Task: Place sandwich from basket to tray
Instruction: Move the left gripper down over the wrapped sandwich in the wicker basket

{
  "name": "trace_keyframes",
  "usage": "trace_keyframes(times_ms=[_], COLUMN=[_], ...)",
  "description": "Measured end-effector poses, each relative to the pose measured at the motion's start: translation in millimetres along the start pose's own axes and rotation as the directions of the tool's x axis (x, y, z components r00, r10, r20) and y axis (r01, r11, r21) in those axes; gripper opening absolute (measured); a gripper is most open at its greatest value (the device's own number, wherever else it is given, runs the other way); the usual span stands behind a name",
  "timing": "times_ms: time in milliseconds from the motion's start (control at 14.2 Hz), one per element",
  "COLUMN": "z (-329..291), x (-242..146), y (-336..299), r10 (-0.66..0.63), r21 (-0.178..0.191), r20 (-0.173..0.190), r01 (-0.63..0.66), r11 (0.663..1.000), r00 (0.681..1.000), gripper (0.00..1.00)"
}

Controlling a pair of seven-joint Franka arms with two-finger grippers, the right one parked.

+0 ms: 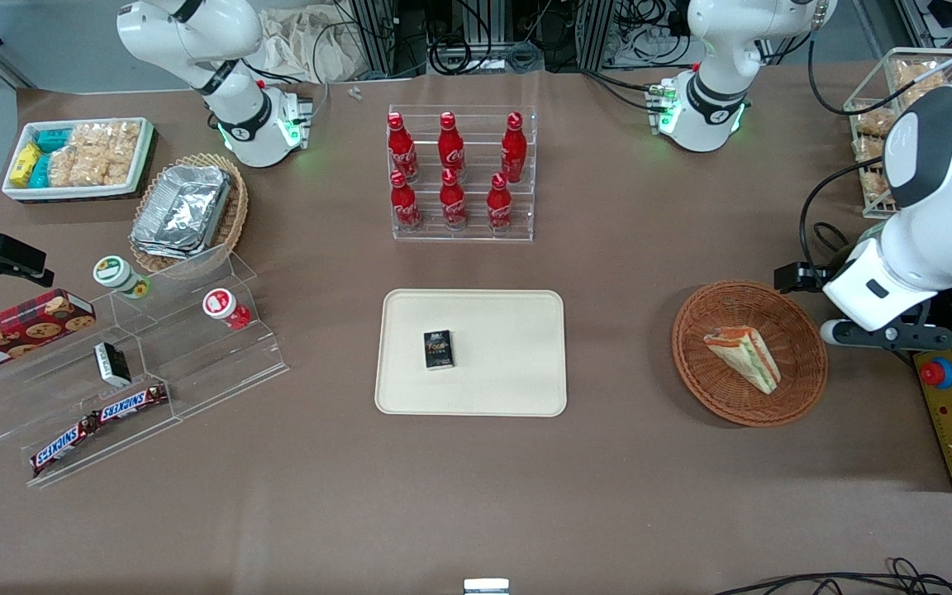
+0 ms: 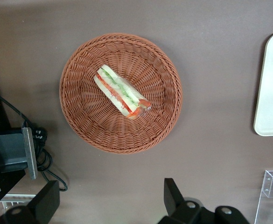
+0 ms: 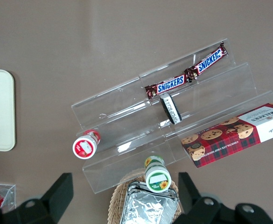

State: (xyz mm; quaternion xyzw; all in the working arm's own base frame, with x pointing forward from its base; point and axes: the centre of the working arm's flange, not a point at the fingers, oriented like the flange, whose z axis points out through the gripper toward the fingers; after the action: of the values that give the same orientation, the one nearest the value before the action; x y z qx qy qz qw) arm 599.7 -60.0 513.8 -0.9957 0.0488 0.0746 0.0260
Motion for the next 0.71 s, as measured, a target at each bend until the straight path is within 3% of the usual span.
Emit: trace_keyframes(times_ms=[424, 706], z=[11.2, 42.8], x=[4.5, 11.1], y=[-0.3, 0.9], r10=[-0.018, -0.272], r21=[0.0, 0.016], r20=[0.024, 0.054], r01=[0.018, 0.272], r11=[1.0, 0.962], r00=[1.0, 0.961], gripper=[1.0, 1.0])
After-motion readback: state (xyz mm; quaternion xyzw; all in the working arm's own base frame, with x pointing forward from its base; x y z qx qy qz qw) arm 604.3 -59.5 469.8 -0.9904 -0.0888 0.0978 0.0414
